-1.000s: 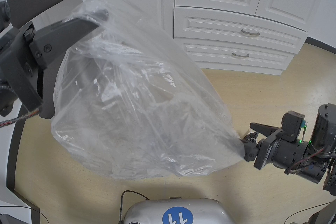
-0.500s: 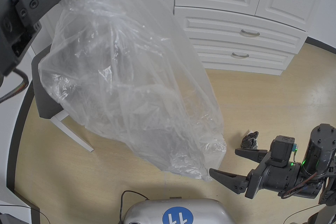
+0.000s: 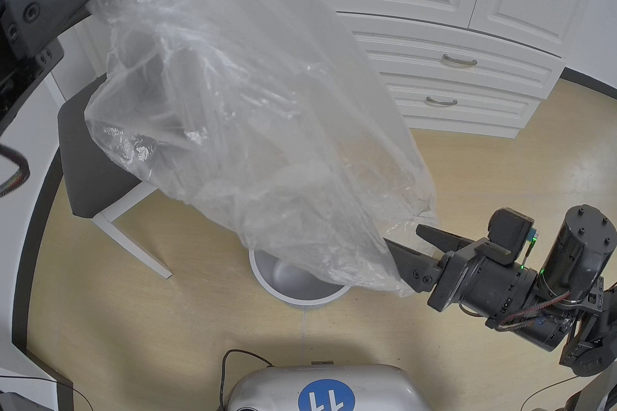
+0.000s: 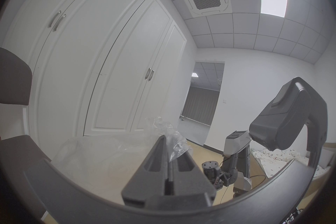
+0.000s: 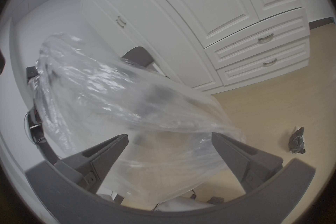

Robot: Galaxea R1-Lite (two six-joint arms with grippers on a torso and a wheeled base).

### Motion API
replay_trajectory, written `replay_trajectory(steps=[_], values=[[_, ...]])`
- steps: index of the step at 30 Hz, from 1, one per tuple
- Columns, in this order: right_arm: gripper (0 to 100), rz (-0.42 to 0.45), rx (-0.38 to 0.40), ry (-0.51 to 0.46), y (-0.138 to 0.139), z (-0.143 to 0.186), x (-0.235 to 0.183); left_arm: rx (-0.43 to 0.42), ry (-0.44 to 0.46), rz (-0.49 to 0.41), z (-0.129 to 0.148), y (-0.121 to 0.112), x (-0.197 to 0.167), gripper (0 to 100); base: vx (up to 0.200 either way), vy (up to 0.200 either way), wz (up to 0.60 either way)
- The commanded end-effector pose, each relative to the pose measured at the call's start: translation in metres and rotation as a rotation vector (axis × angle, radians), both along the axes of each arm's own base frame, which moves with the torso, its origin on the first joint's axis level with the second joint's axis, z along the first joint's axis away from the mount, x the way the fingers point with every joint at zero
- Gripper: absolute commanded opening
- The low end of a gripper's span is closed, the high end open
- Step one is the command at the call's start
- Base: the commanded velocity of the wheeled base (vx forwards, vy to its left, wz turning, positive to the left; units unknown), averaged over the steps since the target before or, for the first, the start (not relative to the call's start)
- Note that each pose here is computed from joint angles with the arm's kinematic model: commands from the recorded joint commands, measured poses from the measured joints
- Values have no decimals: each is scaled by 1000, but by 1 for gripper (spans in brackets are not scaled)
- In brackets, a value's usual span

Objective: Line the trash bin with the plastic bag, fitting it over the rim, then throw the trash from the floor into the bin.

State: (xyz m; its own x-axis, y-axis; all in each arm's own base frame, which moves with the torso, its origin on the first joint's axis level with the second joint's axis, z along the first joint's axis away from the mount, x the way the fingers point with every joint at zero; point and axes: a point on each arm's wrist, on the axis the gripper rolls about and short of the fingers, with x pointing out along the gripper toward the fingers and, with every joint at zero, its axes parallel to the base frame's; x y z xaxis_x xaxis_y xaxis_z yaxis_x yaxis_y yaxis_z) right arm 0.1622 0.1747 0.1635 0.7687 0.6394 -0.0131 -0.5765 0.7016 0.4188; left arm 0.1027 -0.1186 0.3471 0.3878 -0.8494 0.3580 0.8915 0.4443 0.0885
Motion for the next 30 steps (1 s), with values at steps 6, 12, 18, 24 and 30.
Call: replay_trajectory(steps=[6, 12, 18, 24, 30], values=[[100, -116, 14, -29, -23, 12, 17, -37, -37, 1, 1, 2, -1, 0, 0, 0, 0], [100, -79, 24, -48, -40, 41, 1, -27, -34, 4, -2, 1, 0, 0, 0, 0, 0], [100, -80, 19, -36, -49, 54, -5, -31, -40, 5, -1, 2, -1, 0, 0, 0, 0], [100, -88, 6, -21, -48, 50, -2, -33, -42, 3, 0, 1, 0, 0, 0, 0, 0], [100, -91, 6, -29, -56, 56, -7, -27, -38, 5, 1, -4, 5, 0, 0, 0, 0]])
